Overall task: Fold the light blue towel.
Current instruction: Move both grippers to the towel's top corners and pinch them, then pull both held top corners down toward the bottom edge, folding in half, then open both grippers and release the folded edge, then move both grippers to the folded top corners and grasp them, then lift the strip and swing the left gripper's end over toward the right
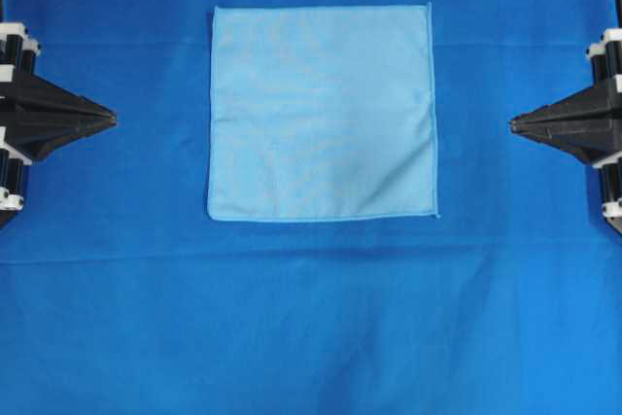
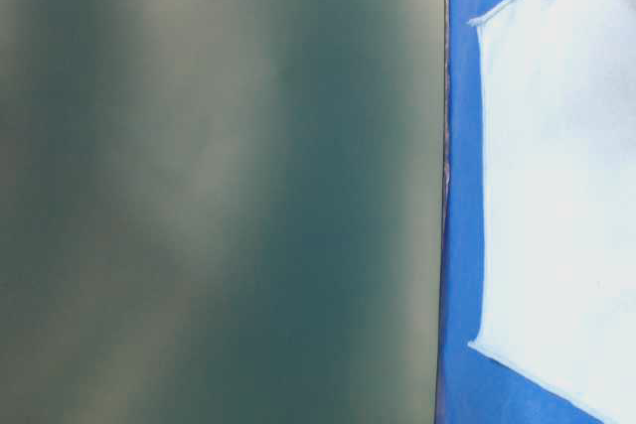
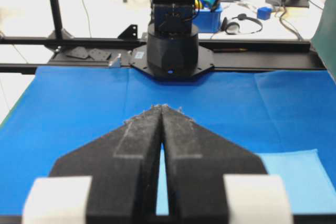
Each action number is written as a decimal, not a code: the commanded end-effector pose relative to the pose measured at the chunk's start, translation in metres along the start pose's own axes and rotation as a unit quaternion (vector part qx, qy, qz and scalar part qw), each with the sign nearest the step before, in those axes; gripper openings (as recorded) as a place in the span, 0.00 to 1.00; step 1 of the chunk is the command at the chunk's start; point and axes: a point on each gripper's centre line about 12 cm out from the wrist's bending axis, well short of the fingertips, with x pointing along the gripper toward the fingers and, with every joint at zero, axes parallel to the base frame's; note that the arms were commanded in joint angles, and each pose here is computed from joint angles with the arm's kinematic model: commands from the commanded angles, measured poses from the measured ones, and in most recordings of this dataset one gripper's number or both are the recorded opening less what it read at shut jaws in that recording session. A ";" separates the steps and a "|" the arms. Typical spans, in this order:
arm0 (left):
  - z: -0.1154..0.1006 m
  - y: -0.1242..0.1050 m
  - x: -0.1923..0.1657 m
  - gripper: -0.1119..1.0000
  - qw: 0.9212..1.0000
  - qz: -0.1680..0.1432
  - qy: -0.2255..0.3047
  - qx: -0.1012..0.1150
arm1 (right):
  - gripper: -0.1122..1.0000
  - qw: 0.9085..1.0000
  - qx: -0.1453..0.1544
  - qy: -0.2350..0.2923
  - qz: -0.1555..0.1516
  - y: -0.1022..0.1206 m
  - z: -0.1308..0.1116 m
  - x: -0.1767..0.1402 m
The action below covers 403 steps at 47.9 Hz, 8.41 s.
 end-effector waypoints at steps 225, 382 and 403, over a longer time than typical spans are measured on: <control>-0.181 -0.011 0.092 0.11 0.931 0.009 0.361 -0.053 | 0.12 0.888 0.172 0.414 -0.103 -0.017 -0.166 0.072; -0.052 0.049 0.084 0.14 0.944 0.083 0.318 -0.030 | 0.12 0.916 0.106 0.336 -0.191 -0.085 -0.055 0.052; -0.046 -0.024 0.145 0.14 0.965 -0.031 0.262 -0.002 | 0.12 0.915 0.066 0.305 -0.257 -0.153 -0.052 0.078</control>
